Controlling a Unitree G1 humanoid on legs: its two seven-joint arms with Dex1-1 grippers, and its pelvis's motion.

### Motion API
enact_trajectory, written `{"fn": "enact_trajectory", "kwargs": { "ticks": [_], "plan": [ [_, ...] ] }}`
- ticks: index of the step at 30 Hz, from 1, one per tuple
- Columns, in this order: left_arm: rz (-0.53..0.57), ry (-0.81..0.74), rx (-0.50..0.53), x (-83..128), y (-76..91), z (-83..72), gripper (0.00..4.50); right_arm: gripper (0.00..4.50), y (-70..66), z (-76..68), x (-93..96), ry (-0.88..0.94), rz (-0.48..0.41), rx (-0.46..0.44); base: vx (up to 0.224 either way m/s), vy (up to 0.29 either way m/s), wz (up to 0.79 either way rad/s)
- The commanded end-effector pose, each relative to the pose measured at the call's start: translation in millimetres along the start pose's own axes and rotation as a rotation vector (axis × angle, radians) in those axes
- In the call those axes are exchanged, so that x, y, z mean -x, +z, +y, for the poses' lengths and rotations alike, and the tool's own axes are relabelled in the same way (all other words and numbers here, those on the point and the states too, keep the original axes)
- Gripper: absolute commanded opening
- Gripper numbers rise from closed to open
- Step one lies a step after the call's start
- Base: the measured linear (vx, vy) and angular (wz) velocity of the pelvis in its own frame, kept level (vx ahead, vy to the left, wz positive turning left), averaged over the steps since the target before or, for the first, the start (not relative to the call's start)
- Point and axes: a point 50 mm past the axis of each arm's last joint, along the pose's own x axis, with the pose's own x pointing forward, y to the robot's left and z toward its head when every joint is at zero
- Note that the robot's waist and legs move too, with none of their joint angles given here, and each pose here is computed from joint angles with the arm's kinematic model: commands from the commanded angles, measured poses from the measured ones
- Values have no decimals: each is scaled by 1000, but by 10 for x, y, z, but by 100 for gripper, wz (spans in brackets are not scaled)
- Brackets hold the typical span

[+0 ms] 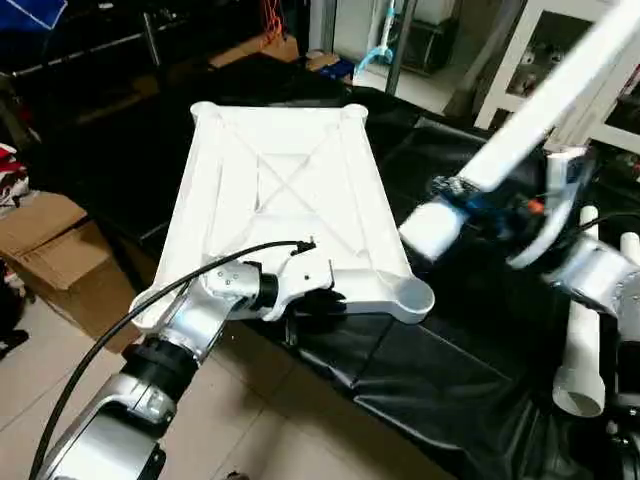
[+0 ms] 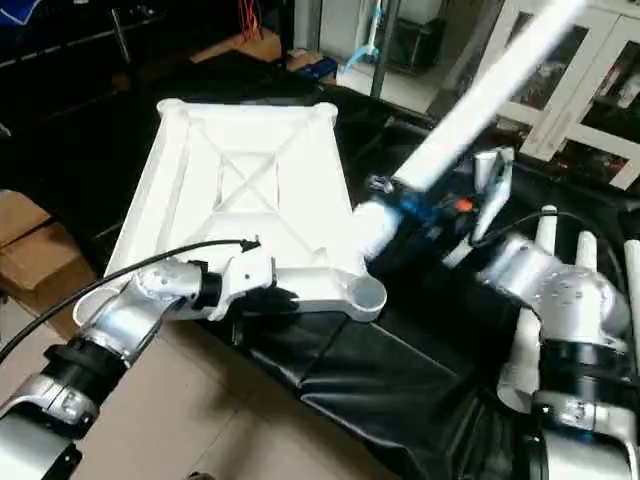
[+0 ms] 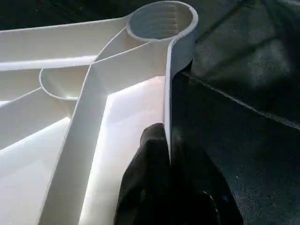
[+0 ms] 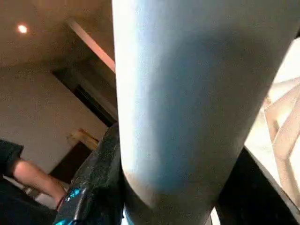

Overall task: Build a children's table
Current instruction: Insert table leg to table base

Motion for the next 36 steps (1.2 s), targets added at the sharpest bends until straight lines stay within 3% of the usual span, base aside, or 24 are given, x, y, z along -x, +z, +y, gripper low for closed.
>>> {"fn": "enact_trajectory", "kwargs": {
  "ticks": [1,10,11,13,14,16,17,21,22,28,36],
  "plan": [
    [-64,10,10,9,76,-1,0,189,36,40,15,9,-6,-4,0,0,0],
    [-65,3,22,35,58,-43,0,189,13,110,8,50,-22,-45,0,0,0],
    [-63,2,20,37,54,-51,0,189,-5,88,0,1,2,20,0,0,0],
    [-61,0,15,43,47,-74,0,189,-68,-26,-30,-183,82,268,0,0,0],
    [-60,0,14,45,46,-80,0,189,-83,-46,-39,-221,106,335,0,0,0],
    [-68,1,10,46,52,-100,0,189,-158,-5,-53,-159,103,301,0,0,0],
    [-71,-3,10,49,55,-116,0,189,-162,56,-55,-79,22,171,0,0,0],
    [-67,-6,7,57,47,-130,0,189,-121,134,-4,5,-42,85,0,0,0],
    [-63,-6,5,65,42,-135,0,189,-59,213,56,92,-92,33,0,0,0],
    [-53,2,4,83,32,-130,0,189,79,478,240,368,-168,-56,0,0,0],
    [-55,4,9,59,36,-150,0,189,108,673,222,514,-155,-89,0,0,0]
  ]
}}
